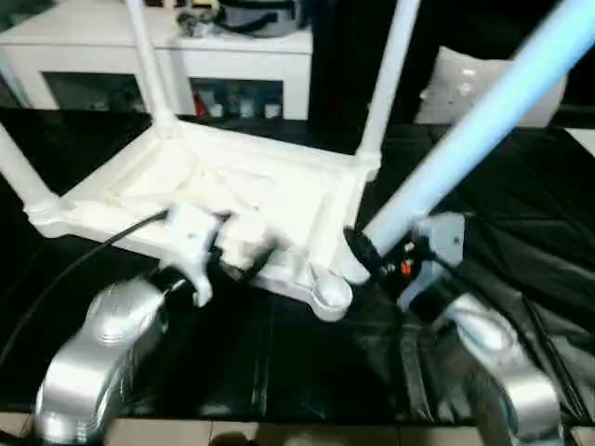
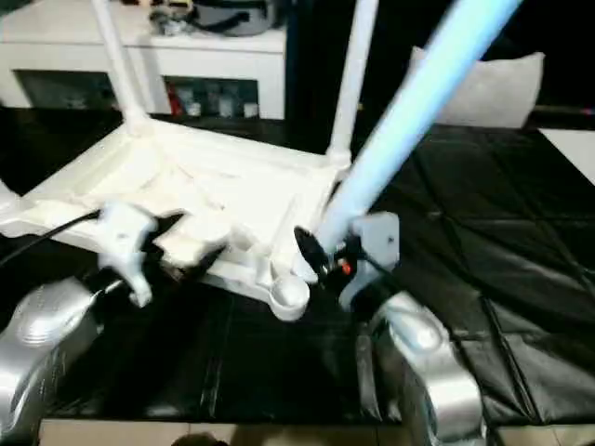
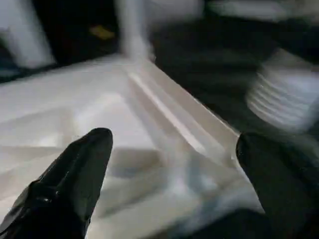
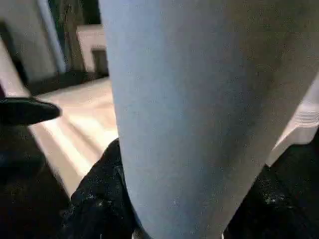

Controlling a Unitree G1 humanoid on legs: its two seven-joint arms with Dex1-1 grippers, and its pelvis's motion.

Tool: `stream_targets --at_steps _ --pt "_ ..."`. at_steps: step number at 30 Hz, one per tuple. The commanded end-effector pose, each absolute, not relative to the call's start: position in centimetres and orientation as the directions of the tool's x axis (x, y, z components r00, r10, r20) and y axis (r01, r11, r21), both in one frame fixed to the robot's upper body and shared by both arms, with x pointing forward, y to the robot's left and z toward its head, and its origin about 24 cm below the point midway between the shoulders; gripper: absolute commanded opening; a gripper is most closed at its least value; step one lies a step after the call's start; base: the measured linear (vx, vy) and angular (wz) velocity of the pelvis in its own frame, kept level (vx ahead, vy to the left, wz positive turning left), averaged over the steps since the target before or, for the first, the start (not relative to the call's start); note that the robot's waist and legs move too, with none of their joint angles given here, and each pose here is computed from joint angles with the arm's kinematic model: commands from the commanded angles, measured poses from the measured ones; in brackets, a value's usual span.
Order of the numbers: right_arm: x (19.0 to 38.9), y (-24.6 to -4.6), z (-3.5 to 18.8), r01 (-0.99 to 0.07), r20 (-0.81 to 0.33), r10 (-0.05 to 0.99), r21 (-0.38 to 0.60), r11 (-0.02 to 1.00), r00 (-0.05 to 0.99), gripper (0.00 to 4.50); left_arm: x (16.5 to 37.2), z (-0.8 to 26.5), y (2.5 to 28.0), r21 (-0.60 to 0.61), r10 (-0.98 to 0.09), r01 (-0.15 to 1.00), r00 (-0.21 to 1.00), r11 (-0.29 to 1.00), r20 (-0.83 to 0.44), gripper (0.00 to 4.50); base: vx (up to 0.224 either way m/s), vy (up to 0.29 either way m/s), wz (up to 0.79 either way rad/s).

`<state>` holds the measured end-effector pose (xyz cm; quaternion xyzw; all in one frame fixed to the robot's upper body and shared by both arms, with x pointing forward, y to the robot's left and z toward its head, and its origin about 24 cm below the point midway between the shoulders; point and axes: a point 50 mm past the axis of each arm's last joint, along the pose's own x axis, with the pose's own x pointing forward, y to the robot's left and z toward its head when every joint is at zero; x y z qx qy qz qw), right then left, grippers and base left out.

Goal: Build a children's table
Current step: Rotate table base

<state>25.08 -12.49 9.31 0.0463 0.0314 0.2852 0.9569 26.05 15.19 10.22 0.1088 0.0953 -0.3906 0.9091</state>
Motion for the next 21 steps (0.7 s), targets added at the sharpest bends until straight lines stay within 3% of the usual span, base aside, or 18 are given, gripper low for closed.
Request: stream_targets --at_steps 1,9,11,15,21 --pt "25.5 -12.9 9.2 -0.561 -0.056 0.568 0.098 0.822 0.821 1.89 26.6 9.8 15.1 0.125 -0.752 0.820 0.564 0.558 -0.343 4.50 0.000 0.000 0.00" --pt "25.6 -13.7 9.1 -0.603 -0.055 0.607 0.066 0.795 0.793 1.89 27.5 8.4 15.6 0.129 -0.801 0.962 0.272 0.240 -0.534 3.70 0.000 0.000 0.00" --pt "25.6 -13.7 9.1 -0.603 -0.055 0.607 0.066 0.795 0.793 1.89 27.5 8.4 15.6 0.129 -0.801 0.962 0.272 0.240 -0.534 3.60 0.000 0.000 0.00" --pt "25.1 -14.0 9.0 -0.637 -0.063 0.640 0.058 0.768 0.766 1.89 29.9 7.3 15.3 0.195 -0.747 0.976 0.203 0.100 -0.633 3.22 0.000 0.000 0.00" --pt "24.6 -14.4 9.1 -0.654 -0.064 0.656 0.050 0.755 0.752 1.89 31.6 7.1 15.3 0.208 -0.701 0.978 0.159 0.015 -0.695 2.77 0.000 0.000 0.00"
